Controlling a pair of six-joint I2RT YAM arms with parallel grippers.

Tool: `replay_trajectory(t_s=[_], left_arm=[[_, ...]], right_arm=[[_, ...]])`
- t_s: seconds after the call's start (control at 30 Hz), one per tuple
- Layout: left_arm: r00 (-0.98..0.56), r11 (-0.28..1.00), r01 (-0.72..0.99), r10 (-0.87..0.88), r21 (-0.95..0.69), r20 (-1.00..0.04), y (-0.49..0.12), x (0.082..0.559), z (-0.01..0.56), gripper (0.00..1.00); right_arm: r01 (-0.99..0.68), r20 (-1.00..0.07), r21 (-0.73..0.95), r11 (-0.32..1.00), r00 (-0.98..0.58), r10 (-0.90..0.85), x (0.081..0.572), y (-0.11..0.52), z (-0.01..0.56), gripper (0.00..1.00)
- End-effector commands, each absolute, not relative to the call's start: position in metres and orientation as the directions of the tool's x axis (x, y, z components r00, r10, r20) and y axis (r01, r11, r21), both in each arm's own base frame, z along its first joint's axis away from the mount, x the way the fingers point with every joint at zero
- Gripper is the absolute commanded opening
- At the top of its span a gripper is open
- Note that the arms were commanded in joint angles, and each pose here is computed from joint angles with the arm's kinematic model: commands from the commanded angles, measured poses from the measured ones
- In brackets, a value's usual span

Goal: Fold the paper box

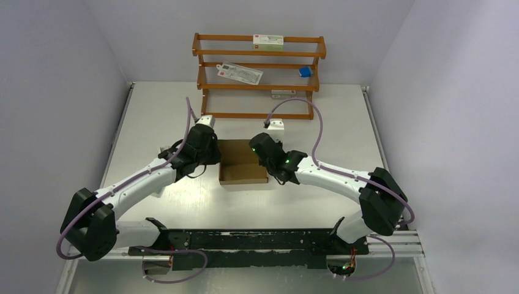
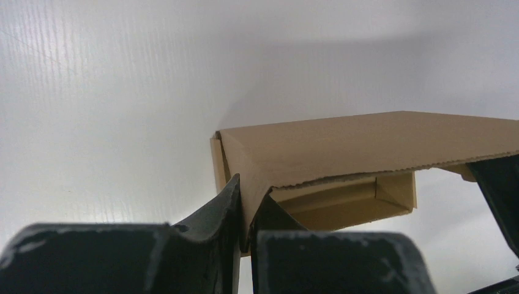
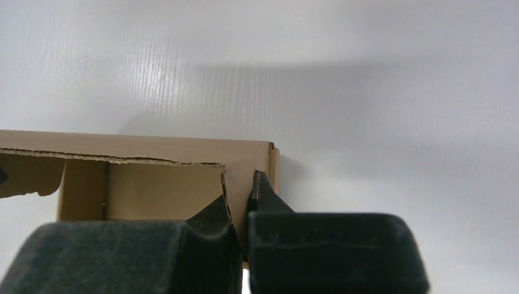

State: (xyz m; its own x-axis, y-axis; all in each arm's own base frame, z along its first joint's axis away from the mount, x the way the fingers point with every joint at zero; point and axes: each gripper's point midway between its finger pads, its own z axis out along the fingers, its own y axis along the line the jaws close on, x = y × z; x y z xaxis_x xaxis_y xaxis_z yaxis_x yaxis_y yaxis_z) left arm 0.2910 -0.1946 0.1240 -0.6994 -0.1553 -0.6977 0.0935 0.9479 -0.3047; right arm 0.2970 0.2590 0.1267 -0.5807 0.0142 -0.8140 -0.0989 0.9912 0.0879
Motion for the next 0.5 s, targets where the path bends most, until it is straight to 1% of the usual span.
replay_trajectory(t_s=[0.0,0.3,0.4,0.47], left_arm=[[-0.693,0.922,0.109,-0.197,-0.371,-0.693,-0.214,0.289,0.123,0.11],[-0.703,0.933,0.110,-0.172,-0.344,-0.690,-0.207,0.275,0.105,0.13],[-0.704,0.942,0.107,-0.153,-0.317,-0.694,-0.201,0.272,0.101,0.14],[-0.700,0.945,0.113,-0.144,-0.307,-0.699,-0.198,0.270,0.102,0.15]], right_arm=[[-0.017,-0.832,0.177,0.984,-0.537,0.141,0.294,0.266,0.133,0.00],[-0.008,-0.839,0.165,0.986,-0.527,0.136,0.281,0.261,0.115,0.00],[-0.010,-0.844,0.148,0.989,-0.523,0.121,0.277,0.260,0.113,0.04],[-0.015,-0.848,0.141,0.990,-0.518,0.113,0.275,0.259,0.113,0.08]])
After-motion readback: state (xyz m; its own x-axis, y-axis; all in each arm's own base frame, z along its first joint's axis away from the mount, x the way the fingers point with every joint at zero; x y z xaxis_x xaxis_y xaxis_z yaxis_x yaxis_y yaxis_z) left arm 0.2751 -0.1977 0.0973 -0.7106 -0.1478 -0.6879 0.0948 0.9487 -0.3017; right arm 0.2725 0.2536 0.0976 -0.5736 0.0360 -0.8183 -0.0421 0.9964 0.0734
